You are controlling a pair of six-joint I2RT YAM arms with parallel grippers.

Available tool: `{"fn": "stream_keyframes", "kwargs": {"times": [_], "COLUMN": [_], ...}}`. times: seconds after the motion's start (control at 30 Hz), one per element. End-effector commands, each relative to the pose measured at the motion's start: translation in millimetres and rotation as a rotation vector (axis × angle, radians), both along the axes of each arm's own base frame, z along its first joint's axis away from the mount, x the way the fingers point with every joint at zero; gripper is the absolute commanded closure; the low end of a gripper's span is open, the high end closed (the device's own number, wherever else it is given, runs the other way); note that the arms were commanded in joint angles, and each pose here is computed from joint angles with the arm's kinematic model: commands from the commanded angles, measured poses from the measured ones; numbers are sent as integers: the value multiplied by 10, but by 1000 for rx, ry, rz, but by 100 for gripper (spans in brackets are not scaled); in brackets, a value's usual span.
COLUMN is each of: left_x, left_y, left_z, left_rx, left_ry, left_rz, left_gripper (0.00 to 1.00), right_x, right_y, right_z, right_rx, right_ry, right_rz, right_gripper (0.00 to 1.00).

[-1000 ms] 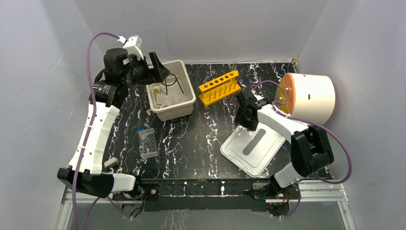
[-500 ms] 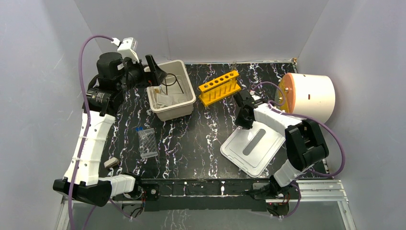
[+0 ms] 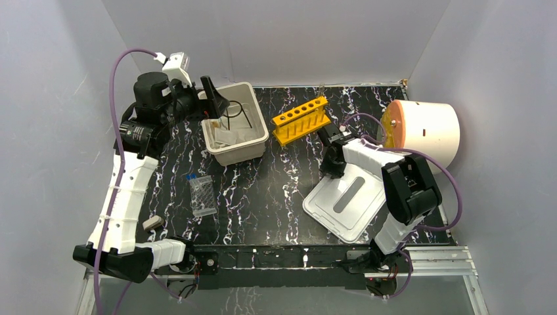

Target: Organize the chemistry lab equipment

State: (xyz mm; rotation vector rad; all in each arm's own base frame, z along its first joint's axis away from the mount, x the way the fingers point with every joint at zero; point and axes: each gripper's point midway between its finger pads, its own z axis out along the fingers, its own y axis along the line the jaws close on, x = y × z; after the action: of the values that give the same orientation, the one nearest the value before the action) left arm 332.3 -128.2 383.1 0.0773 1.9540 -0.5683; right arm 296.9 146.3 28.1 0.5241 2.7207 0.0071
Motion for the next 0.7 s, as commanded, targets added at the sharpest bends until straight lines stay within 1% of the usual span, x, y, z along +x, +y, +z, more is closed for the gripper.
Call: {"fn": "stream_keyframes", "kwargs": {"times": [0.0, 0.17, 0.33, 0.4, 0.5, 0.57, 0.67], "left_x": [-71, -74, -79, -74, -72, -106, -143], "left_y": [-16, -22, -119, -156, -273, -472, -681], "left_z": [75, 30, -39, -97, -160, -202, -304], "left_rx": [3, -4, -30, -47, -89, -109, -127], "left_ry": [-30, -20, 1, 20, 51, 77, 116], "left_rz": [-26, -25, -73, -84, -117, -175, -233], "left_gripper": [11, 11, 10, 10, 10, 11, 11], "right_x": [173, 189, 224, 253, 329, 401, 469], "right_y": [42, 78, 185, 241, 343, 466, 549], "right_z": [60, -11, -29, 30, 230, 494, 809], "right_rx": [1, 6, 49, 75, 133, 210, 274], "right_ry": [-39, -22, -17, -32, -83, -166, -271], "right_rz": [-5, -3, 19, 32, 57, 97, 136], "right_gripper": [59, 64, 80, 83, 87, 89, 90]}}
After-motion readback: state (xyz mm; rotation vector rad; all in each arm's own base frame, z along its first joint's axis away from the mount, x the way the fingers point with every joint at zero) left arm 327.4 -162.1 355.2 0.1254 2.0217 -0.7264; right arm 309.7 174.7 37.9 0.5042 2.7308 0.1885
